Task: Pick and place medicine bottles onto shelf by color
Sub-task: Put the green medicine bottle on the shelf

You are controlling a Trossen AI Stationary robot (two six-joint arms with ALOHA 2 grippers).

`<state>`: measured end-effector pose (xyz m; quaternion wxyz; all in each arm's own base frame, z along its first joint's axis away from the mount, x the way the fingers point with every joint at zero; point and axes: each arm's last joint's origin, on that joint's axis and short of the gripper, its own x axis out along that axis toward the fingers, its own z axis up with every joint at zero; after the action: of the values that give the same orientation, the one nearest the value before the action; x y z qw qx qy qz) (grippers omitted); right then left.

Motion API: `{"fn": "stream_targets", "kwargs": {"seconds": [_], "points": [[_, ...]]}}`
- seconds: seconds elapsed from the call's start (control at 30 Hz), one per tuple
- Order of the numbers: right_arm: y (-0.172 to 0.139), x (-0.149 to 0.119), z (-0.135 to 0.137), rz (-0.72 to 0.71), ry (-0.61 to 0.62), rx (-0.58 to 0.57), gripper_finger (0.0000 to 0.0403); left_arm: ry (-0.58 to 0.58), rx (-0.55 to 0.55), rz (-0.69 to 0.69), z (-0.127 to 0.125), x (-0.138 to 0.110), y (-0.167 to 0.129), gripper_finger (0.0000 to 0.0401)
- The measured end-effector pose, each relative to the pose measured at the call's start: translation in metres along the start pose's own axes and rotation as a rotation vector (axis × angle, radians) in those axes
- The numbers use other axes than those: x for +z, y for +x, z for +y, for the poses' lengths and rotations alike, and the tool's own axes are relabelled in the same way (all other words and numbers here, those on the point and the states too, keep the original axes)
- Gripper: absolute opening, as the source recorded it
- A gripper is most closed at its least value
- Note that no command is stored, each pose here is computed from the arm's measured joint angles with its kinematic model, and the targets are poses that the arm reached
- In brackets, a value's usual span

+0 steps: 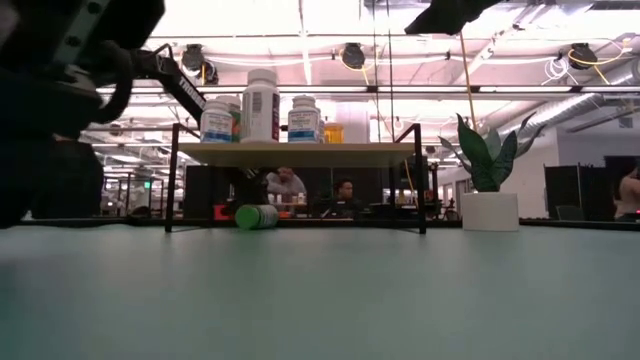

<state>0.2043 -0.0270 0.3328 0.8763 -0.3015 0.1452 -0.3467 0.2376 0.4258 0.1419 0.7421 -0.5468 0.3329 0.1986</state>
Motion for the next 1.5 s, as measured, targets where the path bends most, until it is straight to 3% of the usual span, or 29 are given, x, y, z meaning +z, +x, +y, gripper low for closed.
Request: {"fn": "stream_targets", "kwargs": {"seconds": [0.43,0.6,1.1,1.33,1.5], "points": [[0.000,0.000,0.000,0.000,-0.001,0.000,0.0281,-0.008,0.016,0.087,0.002,-0.010,0.000,0.0001],[0.000,0.000,0.000,0.000,-0.001,0.000,0.0281,0.057,-0.150,0.173,-0.004,-0.020,0.000,0.0001],[0.000,0.000,0.000,0.000,-0.001,0.000,0.0281,0.105,-0.103,0.122,0.002,-0.013,-0.004,0.0001],[0.000,0.001,-0.001,-0.007,-0.006,-0.006,0.0281,0.161,0.070,-0.015,0.010,0.001,-0.018,0.0001],[0.000,0.003,-0.002,-0.021,-0.011,-0.020,0.0281,0.226,0.268,-0.197,-0.015,0.011,-0.064,0.0001]]}}
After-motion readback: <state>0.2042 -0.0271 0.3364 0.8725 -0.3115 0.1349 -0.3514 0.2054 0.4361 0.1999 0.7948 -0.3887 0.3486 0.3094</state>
